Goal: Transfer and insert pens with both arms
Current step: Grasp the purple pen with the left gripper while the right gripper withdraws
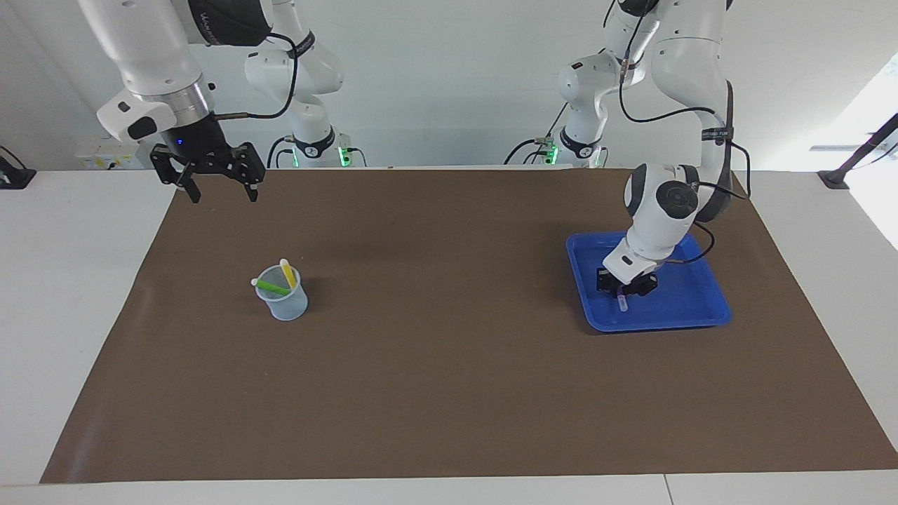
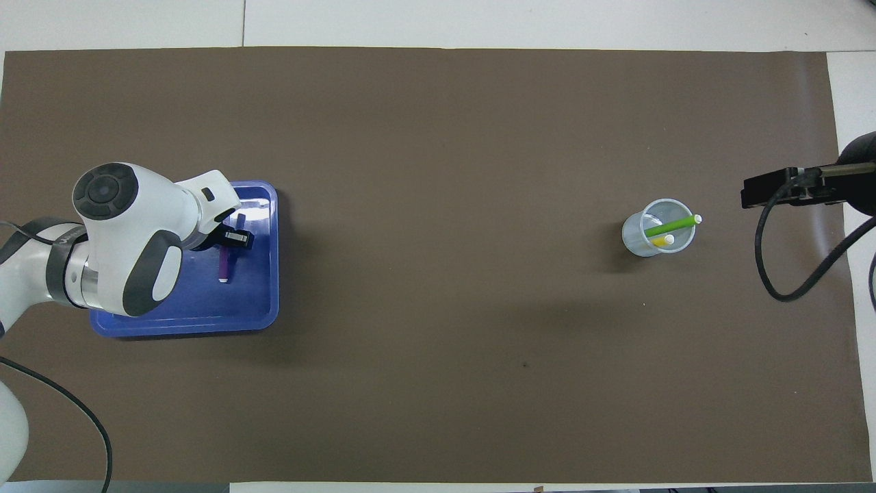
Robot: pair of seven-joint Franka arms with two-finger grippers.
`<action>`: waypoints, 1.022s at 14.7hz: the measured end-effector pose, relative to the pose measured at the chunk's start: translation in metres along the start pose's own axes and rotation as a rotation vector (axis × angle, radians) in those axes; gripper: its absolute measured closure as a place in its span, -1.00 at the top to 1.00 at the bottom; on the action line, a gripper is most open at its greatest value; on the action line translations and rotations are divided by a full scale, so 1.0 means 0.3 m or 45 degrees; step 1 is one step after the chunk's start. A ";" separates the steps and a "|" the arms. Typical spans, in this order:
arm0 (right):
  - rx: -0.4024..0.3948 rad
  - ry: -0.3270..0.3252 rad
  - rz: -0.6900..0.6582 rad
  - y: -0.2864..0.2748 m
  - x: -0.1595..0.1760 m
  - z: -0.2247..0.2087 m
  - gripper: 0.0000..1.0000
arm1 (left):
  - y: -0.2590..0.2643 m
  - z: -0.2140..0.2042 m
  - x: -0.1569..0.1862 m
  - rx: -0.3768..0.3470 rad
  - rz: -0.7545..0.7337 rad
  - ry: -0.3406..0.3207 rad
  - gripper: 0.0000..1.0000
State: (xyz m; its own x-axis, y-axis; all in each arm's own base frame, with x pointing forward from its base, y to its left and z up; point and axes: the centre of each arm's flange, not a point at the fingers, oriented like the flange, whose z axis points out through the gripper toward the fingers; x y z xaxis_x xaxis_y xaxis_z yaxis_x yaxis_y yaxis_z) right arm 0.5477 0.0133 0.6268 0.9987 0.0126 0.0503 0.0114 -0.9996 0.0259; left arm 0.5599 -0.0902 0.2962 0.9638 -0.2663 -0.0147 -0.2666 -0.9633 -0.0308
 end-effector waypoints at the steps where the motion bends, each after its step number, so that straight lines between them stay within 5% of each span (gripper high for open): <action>1: 0.000 -0.004 0.001 0.000 -0.001 -0.001 1.00 | -0.001 -0.001 0.001 0.000 0.000 -0.001 -0.82; 6: 0.000 -0.016 0.011 -0.002 0.004 0.012 1.00 | -0.022 -0.001 0.024 -0.005 -0.012 -0.013 -0.82; 8: 0.000 -0.018 0.012 -0.003 0.005 0.014 1.00 | -0.024 -0.006 0.030 -0.006 -0.013 -0.009 -0.53; 13: 0.000 -0.021 0.012 -0.004 0.005 0.016 1.00 | -0.027 -0.008 0.034 -0.006 -0.016 -0.005 0.56; 15: 0.000 -0.022 0.013 -0.004 0.005 0.016 1.00 | -0.025 -0.005 0.035 -0.008 -0.015 -0.007 0.45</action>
State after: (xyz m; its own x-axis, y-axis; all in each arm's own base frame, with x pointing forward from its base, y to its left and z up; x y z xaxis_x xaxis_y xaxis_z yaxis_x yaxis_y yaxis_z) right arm 0.5495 0.0144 0.6219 0.9994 0.0024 0.0336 0.0015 -0.9997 0.0253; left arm 0.5722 -0.0857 0.2979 0.9668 -0.2547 -0.0197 -0.2551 -0.9666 -0.0246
